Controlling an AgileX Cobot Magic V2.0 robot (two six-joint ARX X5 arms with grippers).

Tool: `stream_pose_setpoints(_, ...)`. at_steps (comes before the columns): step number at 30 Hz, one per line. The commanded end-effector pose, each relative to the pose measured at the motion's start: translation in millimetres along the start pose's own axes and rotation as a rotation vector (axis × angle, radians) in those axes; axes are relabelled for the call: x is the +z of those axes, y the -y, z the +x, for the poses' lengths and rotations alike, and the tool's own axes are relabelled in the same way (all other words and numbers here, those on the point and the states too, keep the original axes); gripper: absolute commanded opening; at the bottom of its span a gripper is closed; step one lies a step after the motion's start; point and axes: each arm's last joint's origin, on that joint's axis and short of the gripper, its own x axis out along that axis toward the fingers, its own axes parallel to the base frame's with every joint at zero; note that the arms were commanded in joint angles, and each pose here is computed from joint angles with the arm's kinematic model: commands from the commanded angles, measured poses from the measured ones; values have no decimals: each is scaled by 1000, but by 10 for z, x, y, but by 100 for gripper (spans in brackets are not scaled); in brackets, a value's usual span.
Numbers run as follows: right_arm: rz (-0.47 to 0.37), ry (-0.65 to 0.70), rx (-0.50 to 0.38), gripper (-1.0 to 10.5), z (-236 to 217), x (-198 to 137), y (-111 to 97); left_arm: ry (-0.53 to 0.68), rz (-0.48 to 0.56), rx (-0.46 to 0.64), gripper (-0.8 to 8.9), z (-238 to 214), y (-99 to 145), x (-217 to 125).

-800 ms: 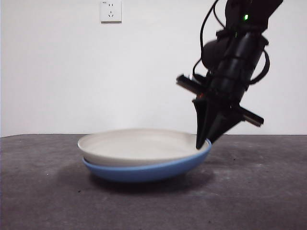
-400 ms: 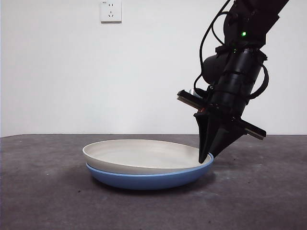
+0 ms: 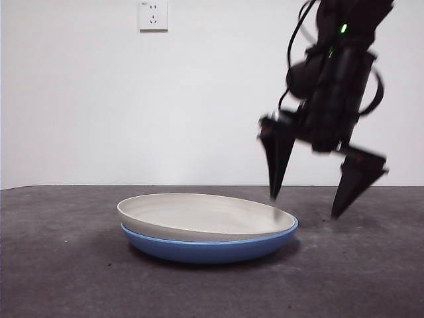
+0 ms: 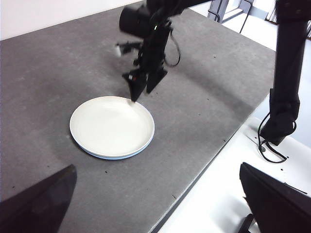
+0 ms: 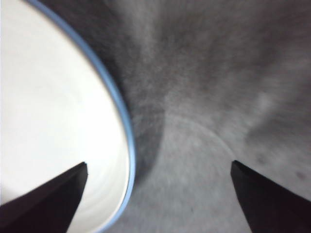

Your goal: Pick up the white plate, put it on the blue plate, put it on desk

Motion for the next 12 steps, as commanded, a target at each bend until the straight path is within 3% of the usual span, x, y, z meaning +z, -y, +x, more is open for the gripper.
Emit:
stream_pose_setpoints(1,-69,72,9,501,-306,-49,-110,18,2,-5,657,-20,4,27)
stream_pose_setpoints(6,-123,185,-79,638,-925,-421,-226,18,2,-5,657,-20,4,28)
stream_pose_setpoints(12,-205,325,-64,641,-1600,-1066,-373,17,-5,-5,657,-20,4,27)
